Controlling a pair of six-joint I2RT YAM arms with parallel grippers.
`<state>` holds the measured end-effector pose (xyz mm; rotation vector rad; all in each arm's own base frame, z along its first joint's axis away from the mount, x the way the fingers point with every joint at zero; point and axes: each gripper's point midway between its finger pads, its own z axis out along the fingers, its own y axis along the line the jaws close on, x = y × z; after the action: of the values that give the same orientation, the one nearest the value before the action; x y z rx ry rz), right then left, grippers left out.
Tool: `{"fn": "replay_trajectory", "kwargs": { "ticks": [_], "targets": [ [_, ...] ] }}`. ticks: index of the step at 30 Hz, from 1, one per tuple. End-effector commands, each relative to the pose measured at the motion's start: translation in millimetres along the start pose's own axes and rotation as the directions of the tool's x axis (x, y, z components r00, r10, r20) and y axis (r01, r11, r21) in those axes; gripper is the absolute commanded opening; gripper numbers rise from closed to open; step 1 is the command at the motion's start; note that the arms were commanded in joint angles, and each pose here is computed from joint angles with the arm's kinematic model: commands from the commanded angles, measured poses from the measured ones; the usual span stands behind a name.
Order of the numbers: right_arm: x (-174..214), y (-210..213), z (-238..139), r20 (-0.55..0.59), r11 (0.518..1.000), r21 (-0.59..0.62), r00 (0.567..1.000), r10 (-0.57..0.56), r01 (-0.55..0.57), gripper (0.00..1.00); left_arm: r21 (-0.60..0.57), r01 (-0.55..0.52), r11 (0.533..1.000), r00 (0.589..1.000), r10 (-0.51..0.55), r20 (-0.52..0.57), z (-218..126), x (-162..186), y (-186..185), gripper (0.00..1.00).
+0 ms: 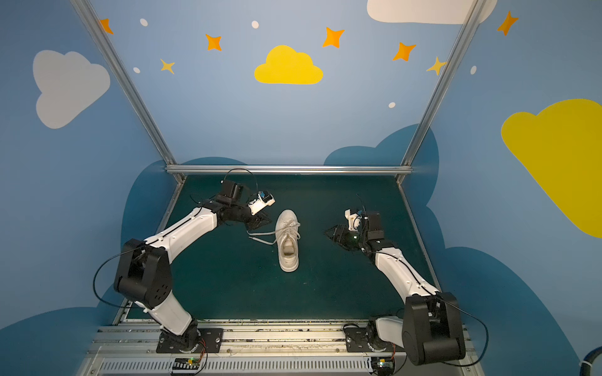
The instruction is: Tie the shoes
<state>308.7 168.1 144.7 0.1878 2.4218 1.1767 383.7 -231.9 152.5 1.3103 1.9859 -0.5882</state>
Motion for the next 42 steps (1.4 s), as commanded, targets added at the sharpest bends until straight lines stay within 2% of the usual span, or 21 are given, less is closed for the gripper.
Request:
{"fn": "replay_trajectory", "kwargs": {
  "ticks": [1,10,15,19,27,32,42],
  "targets": [
    [4.5,7.5,7.2,-0.035,0.999,-0.036,0.999,0.027,-0.028,0.52,0.121,-0.089,0.989,0.996,0.092,-0.019,13.0,20.2,-16.3,0.35],
    [16.2,9.3,27.9,-0.104,0.995,-0.062,0.992,0.072,-0.079,0.5,0.182,-0.15,0.972,0.984,0.164,-0.063,40.3,43.9,-8.0,0.27],
    [19.4,8.8,36.8,-0.134,0.991,-0.078,0.986,0.099,-0.11,0.49,0.197,-0.16,0.967,0.985,0.17,-0.036,48.1,45.2,-1.4,0.25],
    [20.2,7.4,38.8,-0.143,0.99,-0.078,0.984,0.108,-0.12,0.48,0.224,-0.163,0.961,0.986,0.168,-0.001,53.6,41.3,-3.0,0.25],
    [22.6,6.8,40.0,-0.16,0.989,-0.077,0.981,0.114,-0.128,0.48,0.278,-0.159,0.947,0.985,0.172,-0.022,58.8,41.3,0.0,0.27],
    [23.2,6.9,40.4,-0.167,0.988,-0.078,0.979,0.116,-0.131,0.48,0.289,-0.172,0.942,0.982,0.188,-0.029,62.9,42.5,0.9,0.33],
    [24.8,8.8,44.9,-0.185,0.986,-0.096,0.975,0.12,-0.139,0.47,0.29,-0.183,0.939,0.975,0.212,-0.07,72.6,49.6,-0.5,0.31]
  ]
}}
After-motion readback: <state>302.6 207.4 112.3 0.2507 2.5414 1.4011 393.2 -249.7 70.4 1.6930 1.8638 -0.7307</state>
